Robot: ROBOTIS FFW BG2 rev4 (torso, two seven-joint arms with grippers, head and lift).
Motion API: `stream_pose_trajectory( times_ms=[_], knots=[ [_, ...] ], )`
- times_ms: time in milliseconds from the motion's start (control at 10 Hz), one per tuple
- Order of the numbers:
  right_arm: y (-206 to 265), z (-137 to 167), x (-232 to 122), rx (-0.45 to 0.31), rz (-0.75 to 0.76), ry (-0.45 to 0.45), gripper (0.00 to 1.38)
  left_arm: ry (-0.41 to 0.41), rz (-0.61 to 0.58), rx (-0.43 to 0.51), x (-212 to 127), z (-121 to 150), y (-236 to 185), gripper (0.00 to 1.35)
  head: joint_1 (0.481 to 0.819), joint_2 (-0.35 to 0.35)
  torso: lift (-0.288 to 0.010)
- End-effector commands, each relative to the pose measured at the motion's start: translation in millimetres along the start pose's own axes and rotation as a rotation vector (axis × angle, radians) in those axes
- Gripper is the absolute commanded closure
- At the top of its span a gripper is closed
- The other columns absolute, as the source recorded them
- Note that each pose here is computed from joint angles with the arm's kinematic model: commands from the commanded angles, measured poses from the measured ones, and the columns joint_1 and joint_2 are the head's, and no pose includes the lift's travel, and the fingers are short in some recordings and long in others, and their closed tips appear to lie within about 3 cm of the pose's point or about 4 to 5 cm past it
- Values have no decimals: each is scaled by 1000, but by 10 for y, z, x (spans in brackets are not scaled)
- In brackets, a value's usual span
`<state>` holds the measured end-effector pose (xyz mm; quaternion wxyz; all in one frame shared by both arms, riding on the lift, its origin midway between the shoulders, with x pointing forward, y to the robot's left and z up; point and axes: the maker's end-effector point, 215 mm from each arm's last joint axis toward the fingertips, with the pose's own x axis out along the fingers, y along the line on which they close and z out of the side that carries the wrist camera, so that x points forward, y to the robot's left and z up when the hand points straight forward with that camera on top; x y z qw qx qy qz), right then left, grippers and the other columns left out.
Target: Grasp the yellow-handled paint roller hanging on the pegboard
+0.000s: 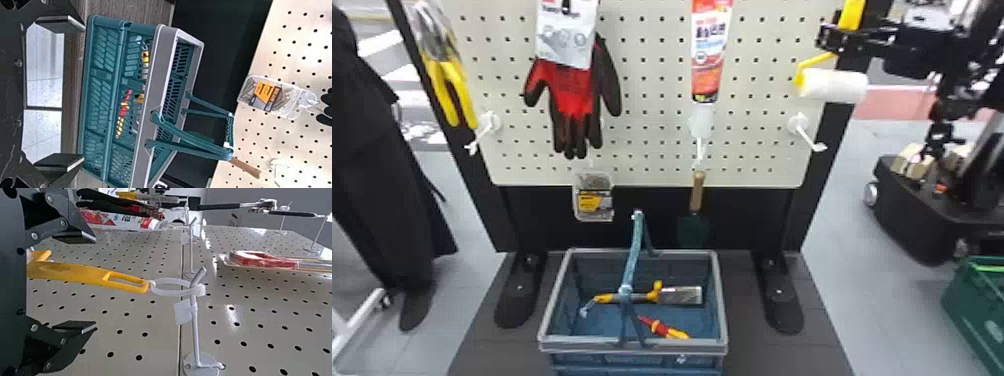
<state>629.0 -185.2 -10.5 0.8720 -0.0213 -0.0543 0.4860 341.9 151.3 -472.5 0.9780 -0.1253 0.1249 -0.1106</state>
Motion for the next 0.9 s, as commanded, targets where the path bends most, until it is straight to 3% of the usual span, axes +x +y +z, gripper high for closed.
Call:
stream_pose_trajectory(
  times_ms=[0,200,800],
  knots=[
    [-3,-63,-7,14,-1,7,912,3,0,-2,-8,-13,-6,144,549,0,-100],
    [-26,-85,-12,5,-10,17,1280,1,-1,-3,0,-3,-5,144,549,0,-100],
    [-11,-96,-7,-3,-9,22,1288,5,-1,-4,-10,-21,-9,144,549,0,-100]
  ],
)
